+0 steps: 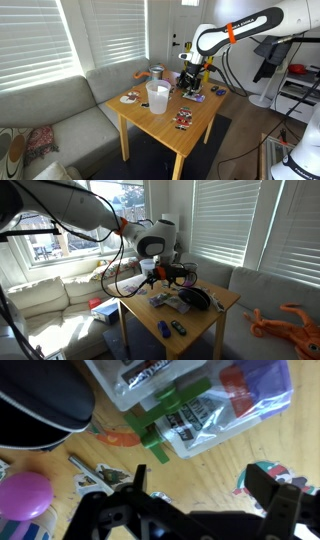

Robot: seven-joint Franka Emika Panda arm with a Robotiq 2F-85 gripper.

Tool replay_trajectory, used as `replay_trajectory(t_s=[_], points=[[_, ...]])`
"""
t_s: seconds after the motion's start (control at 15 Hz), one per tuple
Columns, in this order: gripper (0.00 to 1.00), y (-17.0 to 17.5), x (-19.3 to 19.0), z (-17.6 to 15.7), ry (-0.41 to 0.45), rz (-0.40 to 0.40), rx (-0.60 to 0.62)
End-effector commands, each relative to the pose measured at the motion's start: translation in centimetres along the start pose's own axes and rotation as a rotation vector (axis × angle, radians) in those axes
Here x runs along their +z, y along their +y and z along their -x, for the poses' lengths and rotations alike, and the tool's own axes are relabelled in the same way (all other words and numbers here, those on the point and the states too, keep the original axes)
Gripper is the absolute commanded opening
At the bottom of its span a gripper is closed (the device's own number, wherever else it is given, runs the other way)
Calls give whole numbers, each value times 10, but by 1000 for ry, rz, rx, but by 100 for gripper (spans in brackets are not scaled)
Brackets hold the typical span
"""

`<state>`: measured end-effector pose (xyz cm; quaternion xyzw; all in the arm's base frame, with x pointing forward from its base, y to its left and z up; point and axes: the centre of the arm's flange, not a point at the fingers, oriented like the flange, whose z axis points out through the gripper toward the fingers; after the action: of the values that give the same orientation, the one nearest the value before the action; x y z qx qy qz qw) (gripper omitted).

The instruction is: Pick up the clear cup and pour all its contents onto the table, put the clear cup back onto the table, pick up one of the sachets with a green lid and place it right way up on the table

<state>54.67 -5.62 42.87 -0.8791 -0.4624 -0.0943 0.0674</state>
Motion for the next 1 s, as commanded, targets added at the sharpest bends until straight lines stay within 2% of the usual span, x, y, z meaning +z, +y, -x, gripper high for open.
replay_trajectory(t_s=[0.0,0.27,0.33,0.6,0.87,0.93], points=[[100,27,0,-10,-6,-43,-39],[100,36,11,-16,-25,-78,-69],[95,38,14,-18,-28,-83,-76],[61,43,20,-24,-47,-110,-113],[33,45,23,-27,-68,-132,-142],[50,46,22,-27,-72,-130,-147]])
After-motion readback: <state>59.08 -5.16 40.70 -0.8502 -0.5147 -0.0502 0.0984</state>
